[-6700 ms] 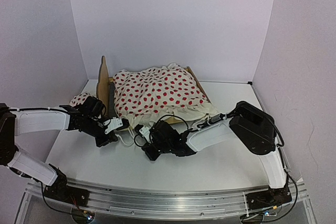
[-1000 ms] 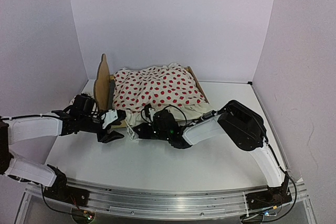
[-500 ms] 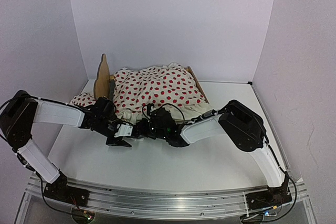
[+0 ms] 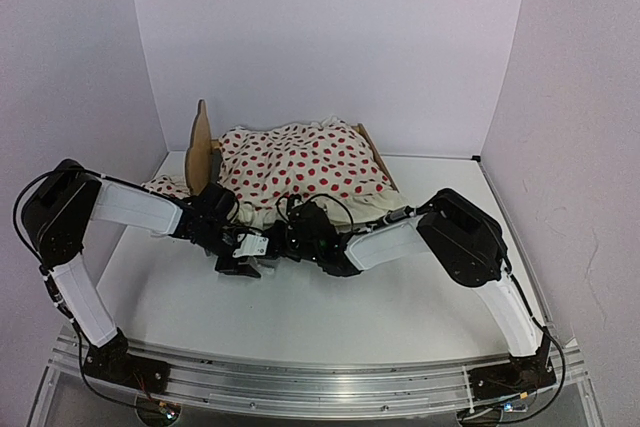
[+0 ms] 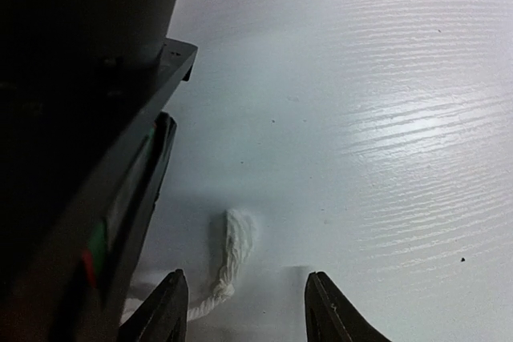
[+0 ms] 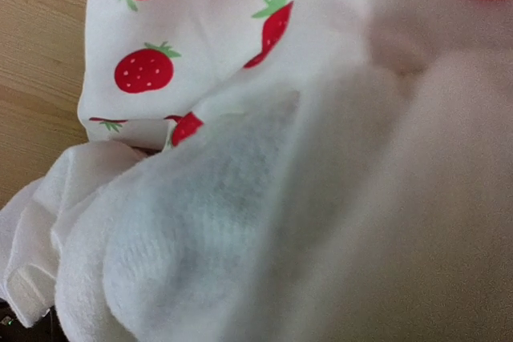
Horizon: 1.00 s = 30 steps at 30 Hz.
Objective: Set up the pet bed
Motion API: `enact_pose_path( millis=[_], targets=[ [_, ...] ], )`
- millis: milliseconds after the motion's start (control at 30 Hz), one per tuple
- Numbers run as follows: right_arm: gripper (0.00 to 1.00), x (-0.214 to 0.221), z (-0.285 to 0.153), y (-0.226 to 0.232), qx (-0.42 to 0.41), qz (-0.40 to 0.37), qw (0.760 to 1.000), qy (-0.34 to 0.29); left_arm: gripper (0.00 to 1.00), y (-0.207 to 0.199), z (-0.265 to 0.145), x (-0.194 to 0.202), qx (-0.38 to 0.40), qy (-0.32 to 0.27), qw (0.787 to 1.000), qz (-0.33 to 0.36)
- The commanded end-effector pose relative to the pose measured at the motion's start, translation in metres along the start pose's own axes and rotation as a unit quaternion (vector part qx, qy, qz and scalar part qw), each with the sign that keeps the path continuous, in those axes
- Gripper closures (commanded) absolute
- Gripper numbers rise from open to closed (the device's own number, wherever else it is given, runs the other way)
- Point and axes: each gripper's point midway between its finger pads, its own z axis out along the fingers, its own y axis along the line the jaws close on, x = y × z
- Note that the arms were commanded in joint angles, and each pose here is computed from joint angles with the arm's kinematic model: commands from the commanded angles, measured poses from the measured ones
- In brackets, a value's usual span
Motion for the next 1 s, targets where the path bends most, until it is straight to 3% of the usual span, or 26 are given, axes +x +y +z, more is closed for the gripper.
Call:
enact_pose_path(
  millis=[0, 133, 267, 433, 600, 767, 967],
  targets=[
    [1.0, 0.0, 0.01, -0.002, 0.004, 0.015, 1.0, -0.009, 0.46, 0.021, 0.006, 0.011, -0.032, 0.035, 0.995, -0.085],
    [1.0, -0.001, 0.009, 0.001, 0.0, 0.007, 1.0, -0.008, 0.47, 0.002, 0.018, 0.025, 0.02, 0.061, 0.992, -0.106],
    [1.0, 0.0, 0.008, 0.005, -0.005, 0.001, 1.0, -0.003, 0.51, -0.011, 0.026, 0.036, 0.064, 0.086, 0.991, -0.081],
    [1.0, 0.0, 0.007, 0.007, -0.007, -0.001, 1.0, -0.001, 0.62, -0.007, 0.039, 0.045, 0.089, 0.111, 0.987, -0.071],
    [1.0, -0.001, 0.005, 0.011, -0.012, -0.01, 1.0, 0.0, 0.72, -0.009, 0.047, 0.059, 0.093, 0.135, 0.985, -0.049],
    [1.0, -0.001, 0.004, 0.011, -0.012, -0.012, 1.0, 0.002, 0.99, -0.008, 0.045, 0.062, 0.078, 0.136, 0.987, -0.034],
    [1.0, -0.002, -0.001, 0.014, -0.011, -0.03, 0.999, 0.002, 1.0, 0.011, 0.018, 0.045, 0.041, 0.111, 0.988, -0.103]
  ],
)
